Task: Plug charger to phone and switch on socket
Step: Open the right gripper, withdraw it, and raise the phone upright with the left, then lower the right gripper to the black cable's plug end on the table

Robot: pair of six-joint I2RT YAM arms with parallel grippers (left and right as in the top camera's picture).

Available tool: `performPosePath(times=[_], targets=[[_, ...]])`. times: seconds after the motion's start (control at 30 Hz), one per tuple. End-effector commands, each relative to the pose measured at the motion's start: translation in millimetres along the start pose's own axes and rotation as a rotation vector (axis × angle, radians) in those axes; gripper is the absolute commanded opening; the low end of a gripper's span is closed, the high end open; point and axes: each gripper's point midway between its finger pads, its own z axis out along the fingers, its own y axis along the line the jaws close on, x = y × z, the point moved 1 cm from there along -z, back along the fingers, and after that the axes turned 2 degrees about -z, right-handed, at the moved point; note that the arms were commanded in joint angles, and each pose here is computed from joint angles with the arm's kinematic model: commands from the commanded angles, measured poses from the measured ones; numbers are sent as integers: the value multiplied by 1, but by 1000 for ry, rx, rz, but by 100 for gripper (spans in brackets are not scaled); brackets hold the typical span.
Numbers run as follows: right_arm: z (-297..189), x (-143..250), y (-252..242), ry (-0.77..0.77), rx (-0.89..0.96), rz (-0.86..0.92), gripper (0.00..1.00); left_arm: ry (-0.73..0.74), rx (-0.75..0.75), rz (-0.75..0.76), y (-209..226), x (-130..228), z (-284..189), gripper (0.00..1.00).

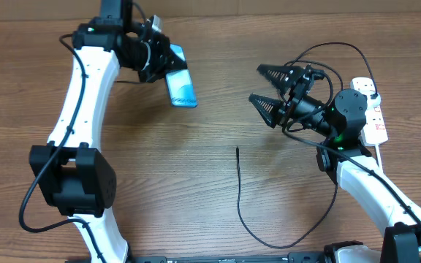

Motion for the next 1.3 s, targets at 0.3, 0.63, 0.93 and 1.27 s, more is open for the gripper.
performPosePath(times=[0.3,0.63,0.93,1.27], targets=[[5,14,-14,112,95,-408,99,83,346,501,-40,27,-16,4],[-4,-6,-43,56,436,-403,99,48,529,561,-65,23,-31,4],[-24,-5,-69,-31,828,-455,100,30,609,605,-77,22,-38,4],[-19,46,-144,118,1154,-514,100,30,609,605,-77,22,-38,4]])
